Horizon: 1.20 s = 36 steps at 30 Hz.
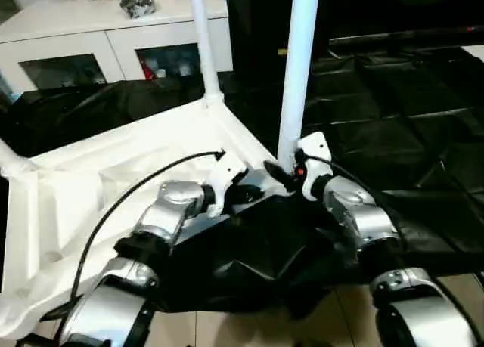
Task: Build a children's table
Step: Rotate leg to tighten
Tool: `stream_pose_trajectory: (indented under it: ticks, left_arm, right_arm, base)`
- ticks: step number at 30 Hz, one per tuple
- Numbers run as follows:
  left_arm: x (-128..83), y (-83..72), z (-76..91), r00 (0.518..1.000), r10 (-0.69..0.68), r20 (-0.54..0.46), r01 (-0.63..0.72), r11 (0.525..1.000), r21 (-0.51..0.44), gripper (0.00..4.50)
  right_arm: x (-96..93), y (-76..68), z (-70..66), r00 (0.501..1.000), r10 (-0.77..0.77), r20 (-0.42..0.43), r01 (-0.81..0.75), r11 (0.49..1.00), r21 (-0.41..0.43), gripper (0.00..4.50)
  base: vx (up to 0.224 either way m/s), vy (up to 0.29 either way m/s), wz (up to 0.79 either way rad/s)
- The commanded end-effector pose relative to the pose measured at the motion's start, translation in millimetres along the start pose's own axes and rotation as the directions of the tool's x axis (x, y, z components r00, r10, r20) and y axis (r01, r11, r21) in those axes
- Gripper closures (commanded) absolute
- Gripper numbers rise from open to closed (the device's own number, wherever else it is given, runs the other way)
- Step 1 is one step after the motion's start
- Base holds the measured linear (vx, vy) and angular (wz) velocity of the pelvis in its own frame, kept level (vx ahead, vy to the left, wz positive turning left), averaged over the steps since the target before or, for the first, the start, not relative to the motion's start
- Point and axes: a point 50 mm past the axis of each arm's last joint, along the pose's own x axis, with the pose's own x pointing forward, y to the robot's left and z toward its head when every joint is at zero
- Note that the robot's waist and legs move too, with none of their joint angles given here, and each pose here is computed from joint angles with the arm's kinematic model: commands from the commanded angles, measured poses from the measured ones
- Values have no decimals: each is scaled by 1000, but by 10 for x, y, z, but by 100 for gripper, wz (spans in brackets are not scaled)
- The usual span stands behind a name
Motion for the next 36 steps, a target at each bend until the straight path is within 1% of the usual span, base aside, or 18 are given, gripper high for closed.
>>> stream_pose_trajectory:
  ticks: [1, 3, 4, 7, 9, 11, 13, 20, 23, 24, 25, 26, 27, 30, 31, 32, 33, 36]
  left_arm:
    - [-10, -109, 122, 986, -164, 27, 161, 983, 83, 450]
    - [-61, -106, 81, 982, -187, 2, 186, 978, 90, 450]
    - [-61, -106, 81, 982, -187, 2, 186, 978, 90, 450]
    - [-151, -93, 33, 974, -225, -34, 228, 970, 84, 450]
    - [-192, -99, 24, 966, -254, -52, 258, 963, 80, 450]
    - [-229, -96, 35, 959, -276, -62, 280, 957, 74, 450]
    - [-253, -96, 48, 954, -291, -66, 295, 953, 69, 450]
    - [-260, -101, 57, 957, -286, -52, 289, 955, 63, 450]
    - [-226, -80, 68, 970, -240, -30, 242, 969, 54, 450]
    - [-186, -71, 90, 980, -197, -4, 197, 980, 38, 450]
    - [-174, -68, 96, 983, -184, 2, 184, 982, 34, 450]
    - [-125, -59, 119, 991, -133, 18, 133, 991, 22, 450]
    - [-80, -51, 138, 996, -89, 30, 89, 996, 10, 450]
    - [-8, -44, 166, 999, -33, 38, 33, 999, 0, 450]
    - [79, -52, 196, 999, 18, 48, -17, 1000, -14, 450]
    - [79, -52, 196, 999, 18, 48, -17, 1000, -14, 450]
    - [183, -84, 227, 996, 59, 65, -57, 998, -33, 450]
    - [266, -128, 253, 994, 68, 82, -65, 997, -47, 450]
  right_arm:
    - [26, 292, -91, 953, 297, -54, -298, 954, -11, 135]
    - [-43, 305, -101, 929, 363, -71, -364, 931, -15, 135]
    - [-43, 305, -101, 929, 363, -71, -364, 931, -15, 135]
    - [-184, 335, -139, 873, 475, -114, -481, 876, -30, 135]
    - [-231, 343, -158, 851, 509, -131, -517, 856, -31, 135]
    - [-250, 368, -177, 826, 545, -144, -552, 834, -10, 161]
    - [-249, 394, -187, 812, 565, -148, -571, 821, 6, 168]
    - [-215, 459, -174, 809, 573, -132, -577, 817, 12, 217]
    - [-181, 481, -156, 828, 551, -102, -552, 833, 17, 229]
    - [-108, 472, -158, 876, 475, -79, -475, 880, 22, 232]
    - [-83, 467, -161, 891, 447, -74, -446, 894, 25, 235]
    - [8, 431, -186, 942, 328, -68, -326, 944, 44, 235]
    - [78, 399, -217, 972, 226, -72, -221, 973, 68, 238]
    - [152, 394, -240, 988, 142, -59, -135, 984, 117, 244]
    - [239, 399, -267, 997, 45, -69, -35, 989, 141, 245]
    - [239, 399, -267, 997, 45, -69, -35, 989, 141, 245]
    - [322, 407, -298, 993, -61, -99, 76, 985, 154, 246]
    - [382, 434, -298, 989, -102, -106, 119, 979, 168, 246]
  base:
    - [0, 0, 0]
    - [0, 0, 0]
    - [0, 0, 0]
    - [0, 0, 0]
    - [0, 0, 0]
    - [0, 0, 0]
    - [0, 0, 0]
    - [0, 0, 0]
    - [0, 0, 0]
    - [0, 0, 0]
    - [0, 0, 0]
    - [0, 0, 0]
    - [0, 0, 0]
    - [0, 0, 0]
    - [0, 0, 0]
    - [0, 0, 0]
    - [0, 0, 0]
    - [0, 0, 0]
